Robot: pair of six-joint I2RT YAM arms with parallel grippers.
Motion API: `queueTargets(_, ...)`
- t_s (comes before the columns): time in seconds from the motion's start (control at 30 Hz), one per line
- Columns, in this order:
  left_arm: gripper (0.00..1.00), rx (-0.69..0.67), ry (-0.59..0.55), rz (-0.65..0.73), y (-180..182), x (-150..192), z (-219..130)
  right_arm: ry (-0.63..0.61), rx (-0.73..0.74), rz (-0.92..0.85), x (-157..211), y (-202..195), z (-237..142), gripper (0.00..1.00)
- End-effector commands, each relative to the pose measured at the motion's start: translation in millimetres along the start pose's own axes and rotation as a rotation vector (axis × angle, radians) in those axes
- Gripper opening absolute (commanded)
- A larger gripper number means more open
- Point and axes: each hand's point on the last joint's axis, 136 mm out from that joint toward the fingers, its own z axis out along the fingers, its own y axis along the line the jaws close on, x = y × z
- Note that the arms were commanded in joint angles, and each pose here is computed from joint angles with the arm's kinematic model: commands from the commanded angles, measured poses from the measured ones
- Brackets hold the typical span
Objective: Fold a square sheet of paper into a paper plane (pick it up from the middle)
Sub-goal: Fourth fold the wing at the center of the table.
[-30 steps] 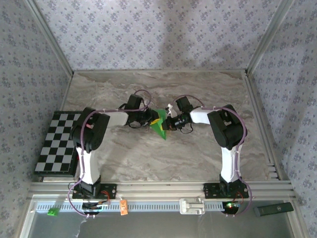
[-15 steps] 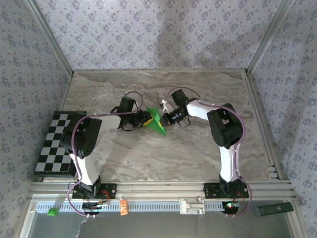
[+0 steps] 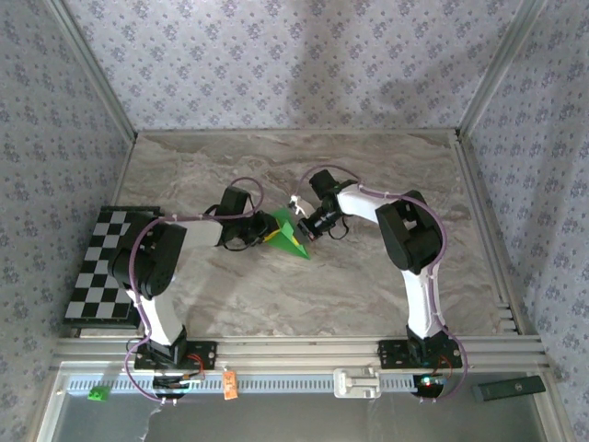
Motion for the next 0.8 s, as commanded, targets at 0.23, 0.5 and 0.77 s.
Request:
queueTargets(0.23, 0.32, -0.006, -0.01, -0.013, -1.4, -4.6, 9.5, 0.013, 0.007, -0.005, -0.6, -6.0, 0.4, 0.03)
queueTargets(0.5, 0.42, -0.093, 0.015, -0.055, 15.8, 1.4, 15.7, 0.015, 0.016, -0.002, -0.2, -7.2, -0.5, 0.05)
queueTargets(0.77, 0.43, -0.235, 0.074, -0.112, 42.6, 14.9, 22.0, 0.0, 0.026, 0.019, -3.1, -5.8, -6.2, 0.13)
